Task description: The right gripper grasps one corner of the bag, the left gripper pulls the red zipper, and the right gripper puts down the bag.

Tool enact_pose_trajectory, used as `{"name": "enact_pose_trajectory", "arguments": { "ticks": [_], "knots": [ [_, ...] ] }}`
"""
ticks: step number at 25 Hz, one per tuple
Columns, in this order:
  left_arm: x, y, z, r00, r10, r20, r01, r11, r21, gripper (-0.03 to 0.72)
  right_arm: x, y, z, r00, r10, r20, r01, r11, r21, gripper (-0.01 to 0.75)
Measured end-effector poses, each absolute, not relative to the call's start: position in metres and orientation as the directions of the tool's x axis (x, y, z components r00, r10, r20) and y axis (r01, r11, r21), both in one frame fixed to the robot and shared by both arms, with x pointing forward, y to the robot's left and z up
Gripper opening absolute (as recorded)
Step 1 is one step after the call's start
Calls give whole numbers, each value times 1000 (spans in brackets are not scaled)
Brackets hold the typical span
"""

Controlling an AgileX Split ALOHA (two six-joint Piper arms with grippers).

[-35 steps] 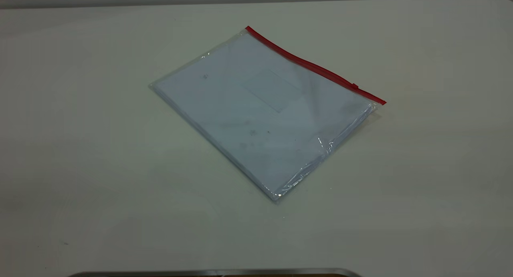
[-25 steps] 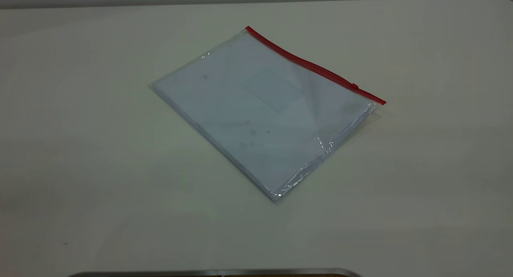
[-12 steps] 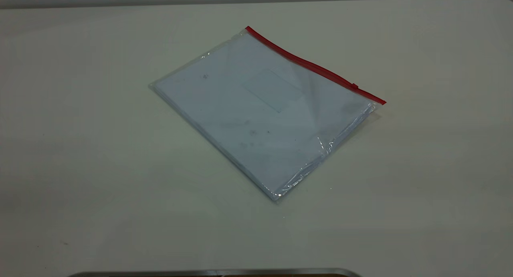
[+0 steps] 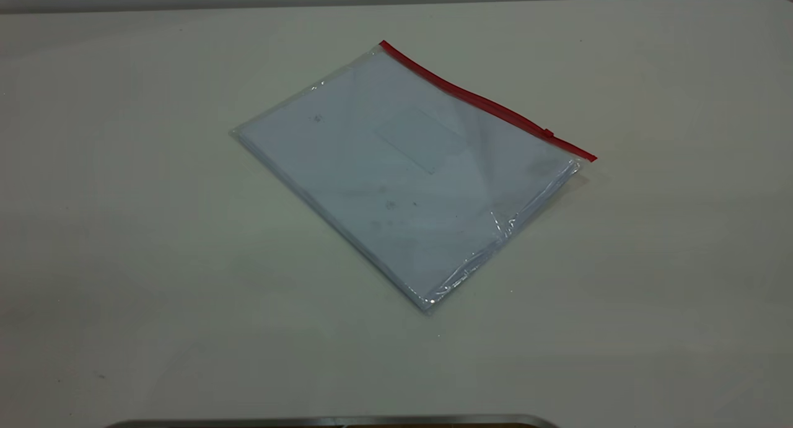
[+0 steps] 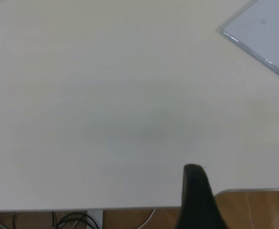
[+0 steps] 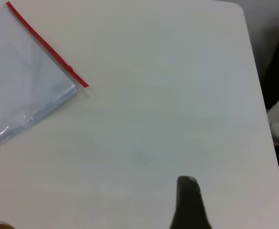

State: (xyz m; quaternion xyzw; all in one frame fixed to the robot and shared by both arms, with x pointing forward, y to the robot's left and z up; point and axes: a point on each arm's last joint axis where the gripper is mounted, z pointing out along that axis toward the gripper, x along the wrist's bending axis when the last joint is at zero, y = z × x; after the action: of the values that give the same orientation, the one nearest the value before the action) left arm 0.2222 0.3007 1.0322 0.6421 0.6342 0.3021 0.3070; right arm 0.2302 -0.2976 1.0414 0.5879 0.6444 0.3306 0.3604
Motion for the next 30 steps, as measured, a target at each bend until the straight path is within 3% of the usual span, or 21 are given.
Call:
{"name": "enact_pose_trajectory", "arguments": {
  "ticks": [9, 15, 22, 30],
  "knots": [
    [232, 307, 1054, -47, 998, 35, 622, 2, 783, 546, 230, -295, 1042, -63, 997, -51, 512, 76, 856, 562],
    [296, 305, 1097, -49, 999, 12, 727, 27, 686, 546, 238, -291, 1076, -94, 996, -3, 493, 49, 869, 562],
    [415, 296, 1102, -6, 996, -85, 758, 60, 649, 546, 304, -290, 1103, -94, 995, 39, 655, 32, 755, 562],
    [529, 282, 1065, 215, 973, -86, 777, -117, 618, 546, 407, -287, 1063, -77, 991, 113, 829, 0, 560, 562]
  ]
}}
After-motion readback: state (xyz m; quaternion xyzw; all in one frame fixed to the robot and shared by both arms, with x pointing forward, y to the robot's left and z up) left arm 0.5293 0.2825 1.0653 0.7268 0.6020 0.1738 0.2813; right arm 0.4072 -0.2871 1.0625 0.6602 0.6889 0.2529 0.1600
